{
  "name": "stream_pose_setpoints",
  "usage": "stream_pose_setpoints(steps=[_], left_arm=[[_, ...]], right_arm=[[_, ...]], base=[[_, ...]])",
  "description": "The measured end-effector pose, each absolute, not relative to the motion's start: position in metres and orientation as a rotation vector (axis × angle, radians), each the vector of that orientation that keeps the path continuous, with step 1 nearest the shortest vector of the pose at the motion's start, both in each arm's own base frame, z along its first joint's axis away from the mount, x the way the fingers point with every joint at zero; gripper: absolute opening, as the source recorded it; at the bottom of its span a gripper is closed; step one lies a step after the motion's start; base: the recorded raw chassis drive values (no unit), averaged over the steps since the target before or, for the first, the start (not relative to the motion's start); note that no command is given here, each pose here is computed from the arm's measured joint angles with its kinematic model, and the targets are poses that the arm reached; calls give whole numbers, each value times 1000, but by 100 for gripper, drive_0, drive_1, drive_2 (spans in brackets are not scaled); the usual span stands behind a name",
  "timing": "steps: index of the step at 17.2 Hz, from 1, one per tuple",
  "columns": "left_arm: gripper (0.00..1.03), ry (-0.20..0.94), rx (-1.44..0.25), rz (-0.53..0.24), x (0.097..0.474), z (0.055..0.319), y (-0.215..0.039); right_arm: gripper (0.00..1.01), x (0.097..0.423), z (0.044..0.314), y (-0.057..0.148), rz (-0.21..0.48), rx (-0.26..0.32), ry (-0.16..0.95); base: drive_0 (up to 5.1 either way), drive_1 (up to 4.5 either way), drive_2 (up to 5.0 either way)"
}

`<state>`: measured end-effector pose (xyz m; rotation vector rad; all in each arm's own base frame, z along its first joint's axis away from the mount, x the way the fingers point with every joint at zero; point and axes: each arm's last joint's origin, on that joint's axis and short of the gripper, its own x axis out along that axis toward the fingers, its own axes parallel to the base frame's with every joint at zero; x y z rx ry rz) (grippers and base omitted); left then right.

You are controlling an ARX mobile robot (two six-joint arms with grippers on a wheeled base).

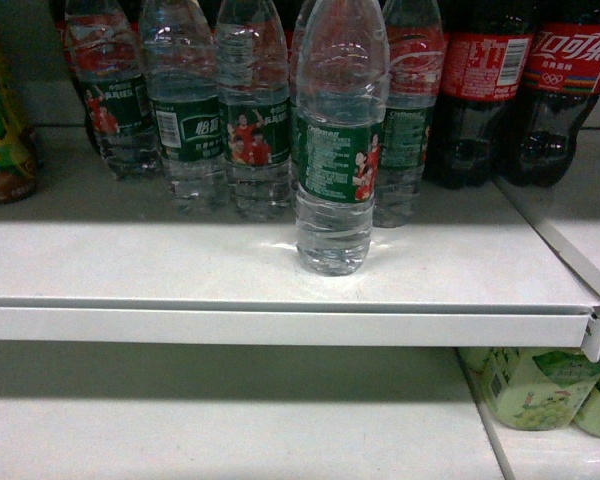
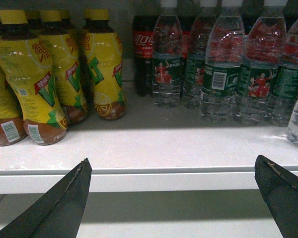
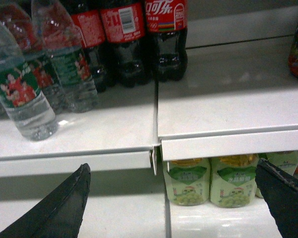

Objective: Move water from second to third shelf

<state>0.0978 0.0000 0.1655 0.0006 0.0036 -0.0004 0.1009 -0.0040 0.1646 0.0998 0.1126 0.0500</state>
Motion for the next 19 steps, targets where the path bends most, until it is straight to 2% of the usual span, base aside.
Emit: stream_pose_setpoints(steps=[1, 4, 8, 11, 15, 17, 19], left_arm=[[98, 4, 1, 1, 98, 165, 0], [98, 5, 1, 1, 98, 165, 0], [98, 4, 1, 1, 98, 165, 0], [98, 4, 1, 1, 98, 165, 0], [98, 4, 1, 1, 98, 165, 0], [98, 4, 1, 1, 98, 165, 0], [98, 5, 1, 1, 98, 165, 0]], right_arm=[[98, 105, 174, -9, 47, 143, 109], [98, 118, 221, -14, 79, 134, -15], [98, 137, 226, -4, 126, 130, 2], [98, 157, 218, 26, 214, 116, 25], [98, 189, 208, 80, 354, 95, 89], [98, 203, 202, 104, 404, 84, 132], [98, 209, 199, 117, 432, 93, 157]], base=[[0, 0, 0], [0, 0, 0], [0, 0, 0], [0, 0, 0], [0, 0, 0], [0, 0, 0], [0, 0, 0]])
